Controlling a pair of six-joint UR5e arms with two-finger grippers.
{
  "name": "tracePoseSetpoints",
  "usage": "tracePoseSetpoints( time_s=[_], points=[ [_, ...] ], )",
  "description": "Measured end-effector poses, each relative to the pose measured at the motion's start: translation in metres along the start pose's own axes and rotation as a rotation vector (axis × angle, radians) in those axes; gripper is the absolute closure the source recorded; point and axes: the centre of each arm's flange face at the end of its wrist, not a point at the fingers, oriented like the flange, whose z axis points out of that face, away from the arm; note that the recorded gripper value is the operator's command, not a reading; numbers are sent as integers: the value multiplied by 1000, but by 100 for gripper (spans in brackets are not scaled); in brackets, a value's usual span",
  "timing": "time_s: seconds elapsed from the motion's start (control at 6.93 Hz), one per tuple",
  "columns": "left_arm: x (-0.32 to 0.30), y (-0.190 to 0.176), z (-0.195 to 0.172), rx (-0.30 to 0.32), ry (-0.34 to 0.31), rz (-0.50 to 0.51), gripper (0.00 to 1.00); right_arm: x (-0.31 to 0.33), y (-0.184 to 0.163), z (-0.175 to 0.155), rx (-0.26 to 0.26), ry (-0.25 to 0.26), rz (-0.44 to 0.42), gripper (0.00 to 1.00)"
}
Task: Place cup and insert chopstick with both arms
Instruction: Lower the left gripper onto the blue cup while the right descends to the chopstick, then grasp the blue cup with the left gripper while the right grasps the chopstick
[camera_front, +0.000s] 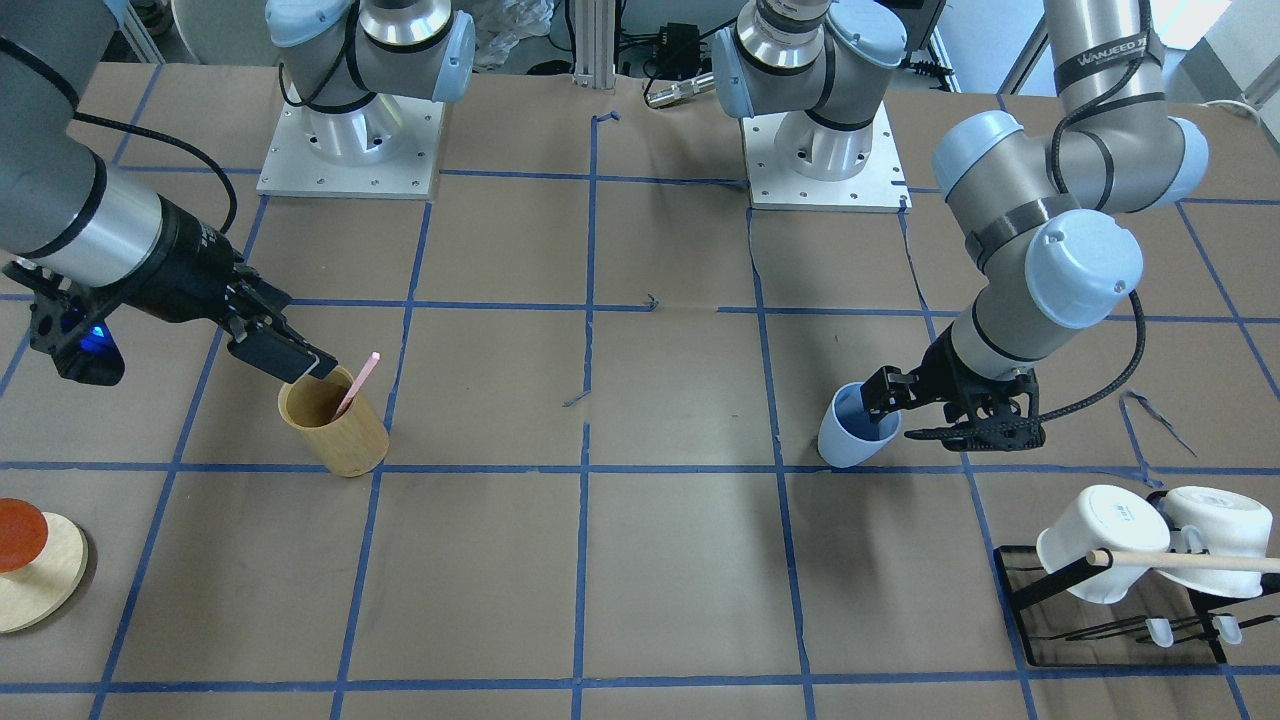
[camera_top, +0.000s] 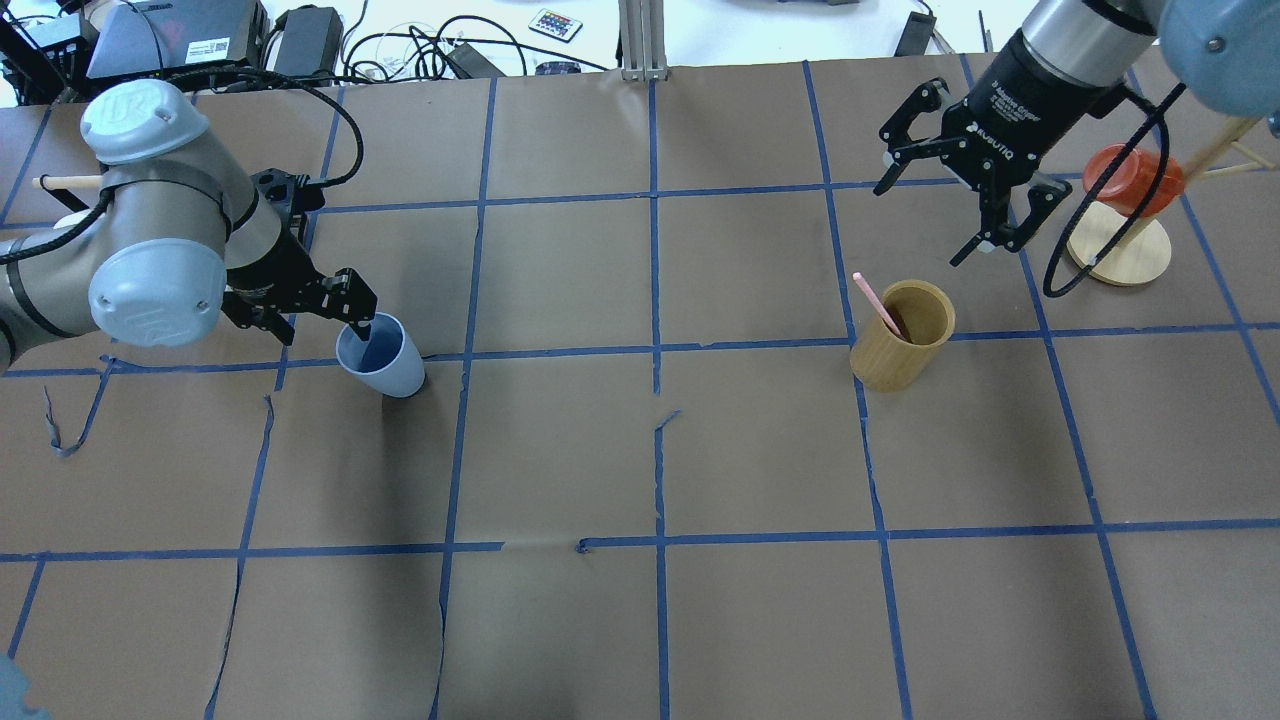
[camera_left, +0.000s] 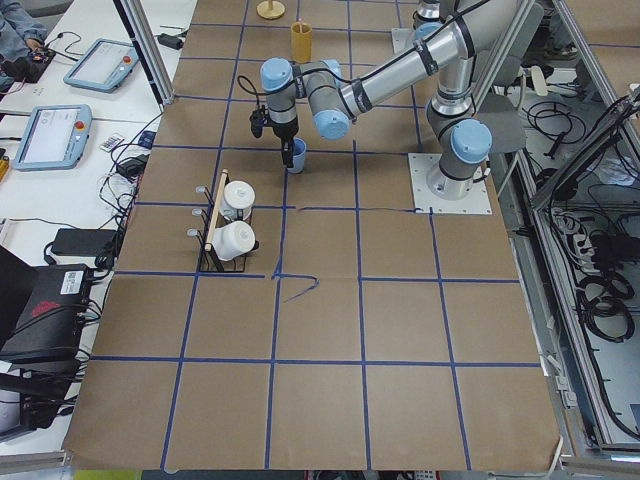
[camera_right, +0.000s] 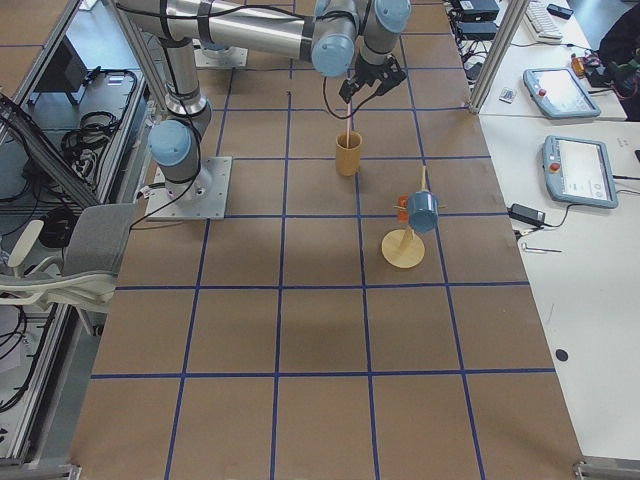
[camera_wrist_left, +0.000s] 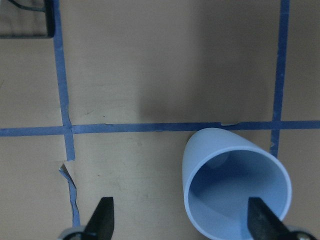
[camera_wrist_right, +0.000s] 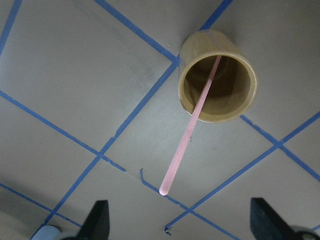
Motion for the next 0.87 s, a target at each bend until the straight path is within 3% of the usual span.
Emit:
tracePoseSetpoints(
  time_s=[0.29, 0.43, 0.58, 0.87],
  points=[
    [2, -3, 14, -25, 8, -88, 76, 10, -11, 36, -97, -4, 74, 4],
    [4, -3, 18, -33, 9, -122, 79, 12, -15, 51, -128, 8, 97, 7],
    [6, -1, 19, -39, 9, -135, 95, 15, -17, 64, -160, 13, 117, 8],
    [9, 3, 19, -44, 8, -133, 100, 17, -21, 84, -211, 17, 154, 21]
  ],
)
